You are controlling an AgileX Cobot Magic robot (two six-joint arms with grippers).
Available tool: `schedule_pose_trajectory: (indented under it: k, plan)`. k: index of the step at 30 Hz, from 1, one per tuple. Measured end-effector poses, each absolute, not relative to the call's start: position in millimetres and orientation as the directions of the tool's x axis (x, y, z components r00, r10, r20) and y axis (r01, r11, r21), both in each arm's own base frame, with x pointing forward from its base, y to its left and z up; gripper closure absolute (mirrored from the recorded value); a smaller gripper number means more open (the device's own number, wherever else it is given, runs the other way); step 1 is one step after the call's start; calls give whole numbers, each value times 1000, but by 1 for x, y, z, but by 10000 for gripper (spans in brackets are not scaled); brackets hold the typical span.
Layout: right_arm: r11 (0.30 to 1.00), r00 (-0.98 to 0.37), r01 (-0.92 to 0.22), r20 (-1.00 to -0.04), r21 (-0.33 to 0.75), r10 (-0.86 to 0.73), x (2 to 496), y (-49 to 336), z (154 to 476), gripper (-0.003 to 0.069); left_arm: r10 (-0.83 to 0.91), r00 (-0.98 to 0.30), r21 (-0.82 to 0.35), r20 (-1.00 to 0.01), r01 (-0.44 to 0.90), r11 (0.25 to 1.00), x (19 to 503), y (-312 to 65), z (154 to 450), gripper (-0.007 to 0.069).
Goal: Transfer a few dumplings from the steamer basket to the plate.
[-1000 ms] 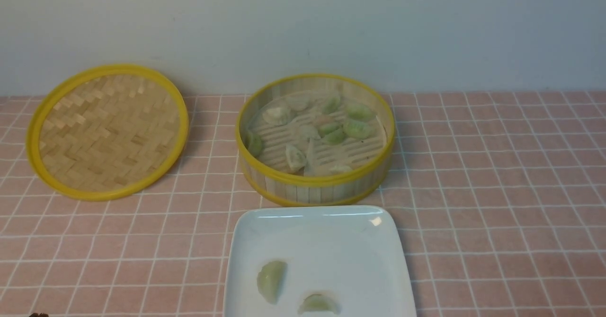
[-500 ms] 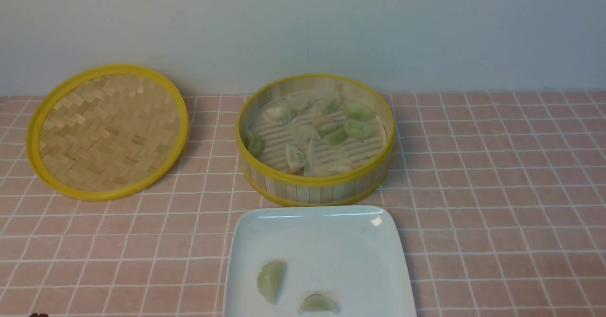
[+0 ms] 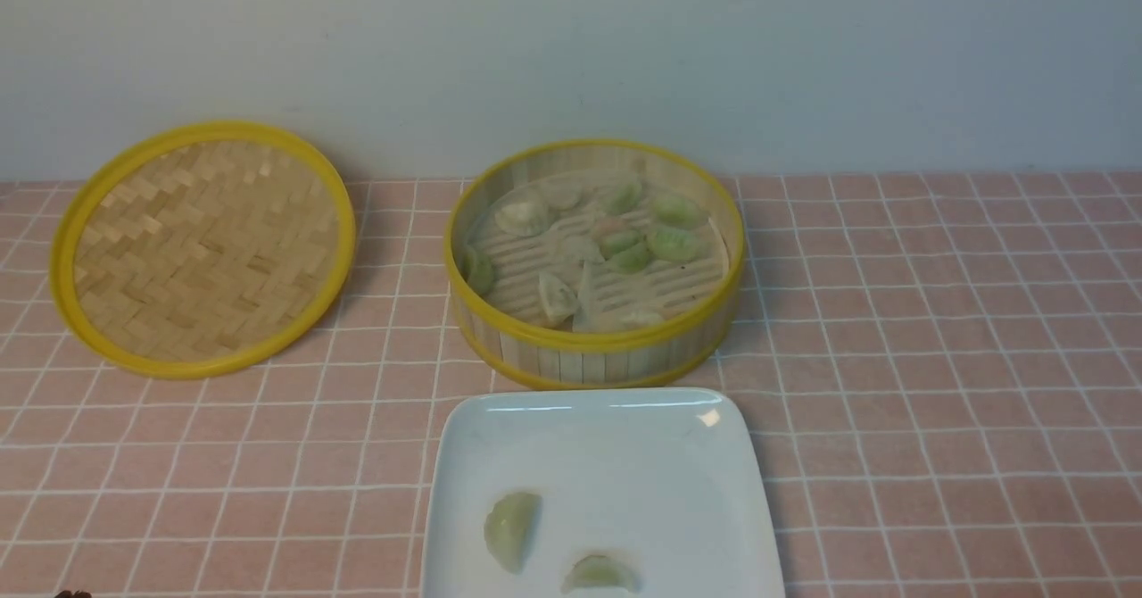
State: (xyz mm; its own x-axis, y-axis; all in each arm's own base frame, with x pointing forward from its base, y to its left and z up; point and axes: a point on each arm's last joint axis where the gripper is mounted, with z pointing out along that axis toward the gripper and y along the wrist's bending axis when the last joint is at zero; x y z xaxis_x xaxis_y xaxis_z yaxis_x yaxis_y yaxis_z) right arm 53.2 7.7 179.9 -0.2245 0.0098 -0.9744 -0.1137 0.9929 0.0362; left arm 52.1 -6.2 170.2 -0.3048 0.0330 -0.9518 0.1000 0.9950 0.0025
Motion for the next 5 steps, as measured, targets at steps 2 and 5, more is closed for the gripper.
schedule_pose_trajectory:
  k: [2,5]
  plan:
    - [993,-225,-114,-974,36,10,53,8,180,672,33,-305,3,-952,100,995,52,-6,170,631]
    - [993,-225,-114,-974,36,10,53,8,180,672,33,-305,3,-952,100,995,52,-6,170,631]
